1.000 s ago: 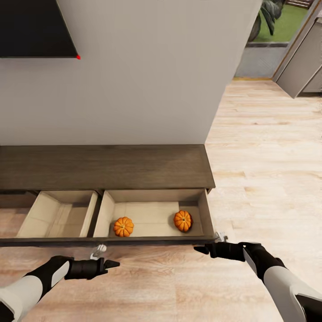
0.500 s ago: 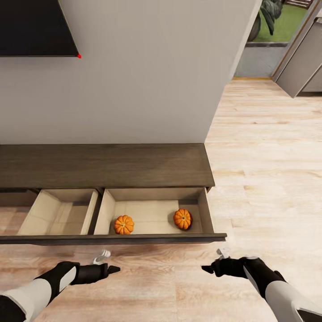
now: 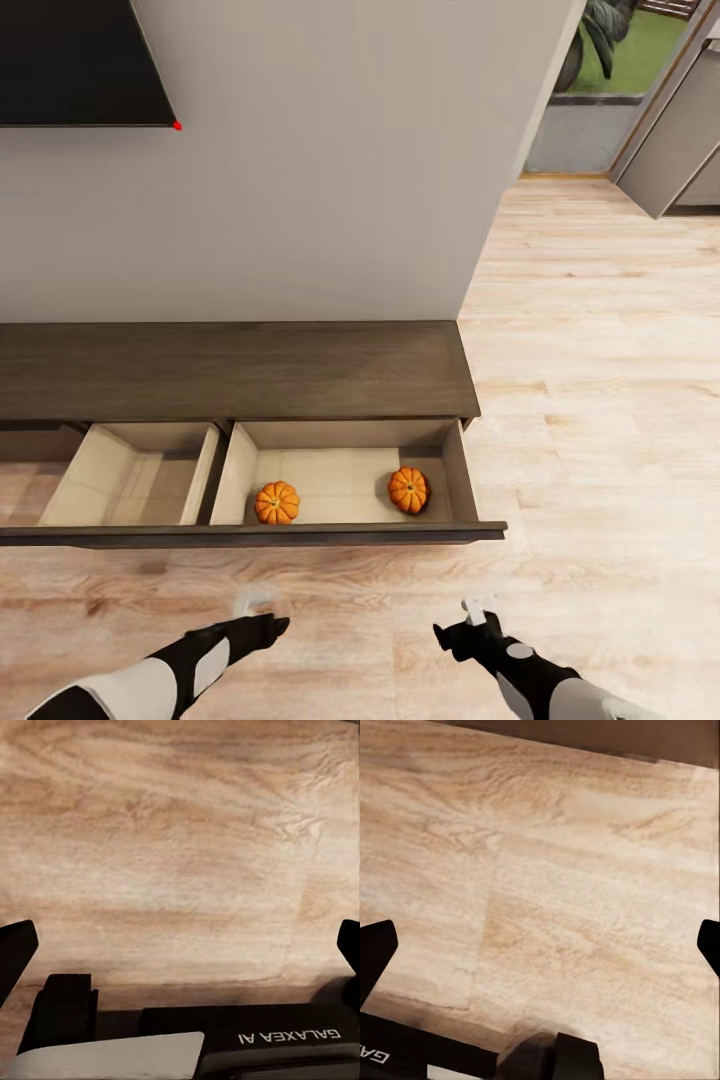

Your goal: Place each of the two pumpkins and all three candles from the living room inside a cabinet in the living room (use any cabinet), then make sure every cabinet is closed, and position the cauldron so it is next to a table in the living room.

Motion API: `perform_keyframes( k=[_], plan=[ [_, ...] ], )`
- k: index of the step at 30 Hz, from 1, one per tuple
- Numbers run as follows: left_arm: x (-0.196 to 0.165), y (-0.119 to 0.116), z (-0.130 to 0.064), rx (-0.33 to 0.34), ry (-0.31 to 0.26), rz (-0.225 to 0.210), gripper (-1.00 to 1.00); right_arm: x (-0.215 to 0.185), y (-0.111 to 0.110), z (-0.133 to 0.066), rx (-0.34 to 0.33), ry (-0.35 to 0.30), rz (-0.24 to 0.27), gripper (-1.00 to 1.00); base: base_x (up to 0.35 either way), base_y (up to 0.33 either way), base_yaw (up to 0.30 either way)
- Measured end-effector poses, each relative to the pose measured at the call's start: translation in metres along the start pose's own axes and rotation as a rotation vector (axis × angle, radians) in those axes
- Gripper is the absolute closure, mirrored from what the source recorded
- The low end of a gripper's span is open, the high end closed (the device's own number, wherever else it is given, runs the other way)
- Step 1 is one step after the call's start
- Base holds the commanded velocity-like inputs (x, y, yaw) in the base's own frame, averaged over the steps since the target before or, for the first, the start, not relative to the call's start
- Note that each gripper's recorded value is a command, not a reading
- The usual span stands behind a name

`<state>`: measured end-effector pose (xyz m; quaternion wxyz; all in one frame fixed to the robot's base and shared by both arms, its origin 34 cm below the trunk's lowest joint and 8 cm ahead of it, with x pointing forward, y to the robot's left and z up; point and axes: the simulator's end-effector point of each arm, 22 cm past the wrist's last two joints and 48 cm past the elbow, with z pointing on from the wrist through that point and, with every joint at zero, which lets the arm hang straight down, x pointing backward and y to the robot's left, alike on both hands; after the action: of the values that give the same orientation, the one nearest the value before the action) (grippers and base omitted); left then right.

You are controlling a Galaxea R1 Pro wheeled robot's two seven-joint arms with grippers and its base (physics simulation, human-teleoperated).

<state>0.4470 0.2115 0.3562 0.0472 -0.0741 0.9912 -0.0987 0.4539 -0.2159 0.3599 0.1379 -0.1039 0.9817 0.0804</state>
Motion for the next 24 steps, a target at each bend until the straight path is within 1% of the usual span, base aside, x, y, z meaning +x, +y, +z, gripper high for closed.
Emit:
perform_keyframes(
  k=[1,3,5,6,8,13,17,20,23,24],
  plan=[
    [0.002,0.000,0.001,-0.011,0.000,-0.001,-1.00,0.000,0.002,0.000,0.008,-0.003,0.000,-1.00,0.000,0.000,0.000],
    [0.012,0.010,0.001,-0.097,-0.014,0.000,-1.00,0.001,0.005,0.001,0.034,-0.007,-0.013,-1.00,0.000,0.000,0.000],
    [0.010,0.019,0.000,-0.181,-0.063,0.002,-1.00,0.002,0.006,0.001,0.042,-0.008,-0.018,-1.00,0.000,0.000,0.000],
    [0.008,0.022,-0.001,-0.206,-0.081,0.002,-1.00,0.002,0.007,0.001,0.044,-0.009,-0.018,-1.00,0.000,0.000,0.000],
    [0.007,0.025,-0.003,-0.234,-0.103,0.002,-1.00,0.005,0.007,0.001,0.046,-0.007,-0.017,-1.00,0.000,0.000,0.000],
    [0.011,0.024,-0.003,-0.240,-0.109,0.000,-1.00,0.008,0.006,0.000,0.050,-0.007,-0.015,-1.00,0.000,0.000,0.000],
    [0.012,0.025,0.004,-0.239,-0.109,-0.004,-1.00,0.009,0.005,0.006,0.051,-0.014,-0.014,-1.00,0.000,0.000,0.000],
    [0.014,0.028,0.009,-0.242,-0.108,-0.005,-1.00,0.003,0.005,0.011,0.049,-0.057,-0.020,-1.00,0.000,0.000,0.000],
    [0.018,0.035,0.013,-0.251,-0.104,-0.006,-1.00,-0.001,0.006,0.014,0.047,-0.101,-0.024,-1.00,0.000,0.000,0.000],
    [0.021,0.037,0.015,-0.253,-0.100,-0.006,-1.00,-0.001,0.006,0.016,0.046,-0.106,-0.024,-1.00,0.000,0.000,0.000]
  ],
)
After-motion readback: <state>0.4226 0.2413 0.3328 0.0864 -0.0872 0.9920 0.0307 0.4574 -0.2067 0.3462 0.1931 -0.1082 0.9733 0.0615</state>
